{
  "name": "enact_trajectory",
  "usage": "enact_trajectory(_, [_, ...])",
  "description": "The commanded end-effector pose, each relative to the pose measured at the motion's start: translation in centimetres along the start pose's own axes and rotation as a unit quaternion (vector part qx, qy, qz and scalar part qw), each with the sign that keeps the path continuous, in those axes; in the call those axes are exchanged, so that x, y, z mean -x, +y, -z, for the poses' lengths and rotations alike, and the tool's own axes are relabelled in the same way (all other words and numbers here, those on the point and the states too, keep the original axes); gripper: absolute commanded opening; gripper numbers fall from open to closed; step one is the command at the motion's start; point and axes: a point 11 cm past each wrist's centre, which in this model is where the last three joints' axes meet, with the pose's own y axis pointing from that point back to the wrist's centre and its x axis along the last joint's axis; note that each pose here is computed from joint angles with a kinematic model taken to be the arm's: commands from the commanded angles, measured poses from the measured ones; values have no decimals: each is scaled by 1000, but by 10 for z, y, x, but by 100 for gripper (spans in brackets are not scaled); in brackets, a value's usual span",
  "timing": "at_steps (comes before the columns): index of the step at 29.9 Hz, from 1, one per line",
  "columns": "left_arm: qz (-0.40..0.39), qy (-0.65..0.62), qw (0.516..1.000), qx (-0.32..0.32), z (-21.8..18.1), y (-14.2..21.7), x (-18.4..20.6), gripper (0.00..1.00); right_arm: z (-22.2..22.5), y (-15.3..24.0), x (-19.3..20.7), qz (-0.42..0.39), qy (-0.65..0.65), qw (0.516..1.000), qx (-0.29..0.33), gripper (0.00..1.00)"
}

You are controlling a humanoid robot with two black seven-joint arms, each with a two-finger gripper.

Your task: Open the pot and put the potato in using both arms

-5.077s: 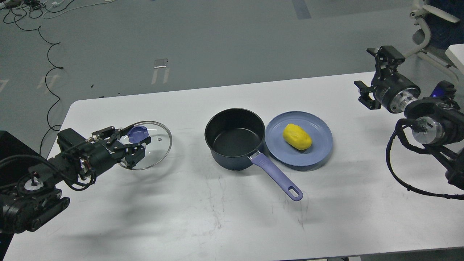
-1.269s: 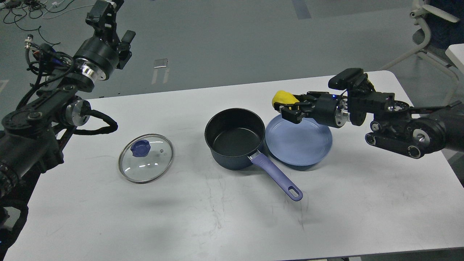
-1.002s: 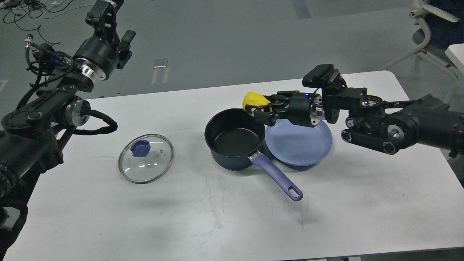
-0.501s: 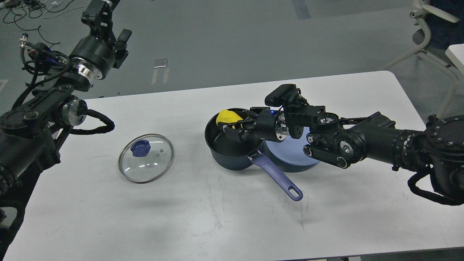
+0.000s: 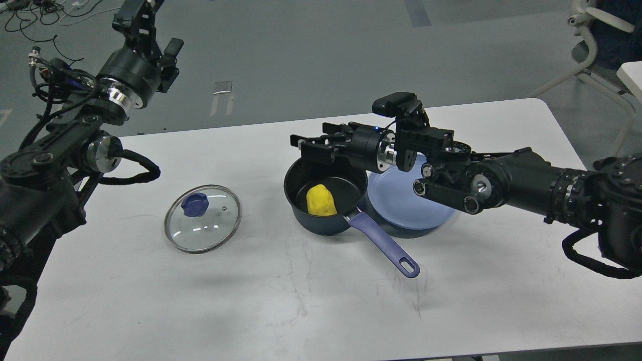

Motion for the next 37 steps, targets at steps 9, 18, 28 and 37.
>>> enact_trajectory(9, [2, 132, 991, 8, 21, 6, 29, 98, -39, 54, -102, -238, -493, 836, 35, 100])
enact_trajectory(18, [-6, 180, 983, -28, 44, 22, 31, 98, -58, 64, -86, -237, -556, 794, 63, 100])
enact_trajectory(28, [-11, 184, 982, -36, 52, 28, 31, 98, -57, 61, -71, -225, -565, 791, 66, 100])
enact_trajectory(37, [-17, 184, 982, -39, 57, 31, 30, 98, -56, 60, -69, -221, -566, 791, 65, 100])
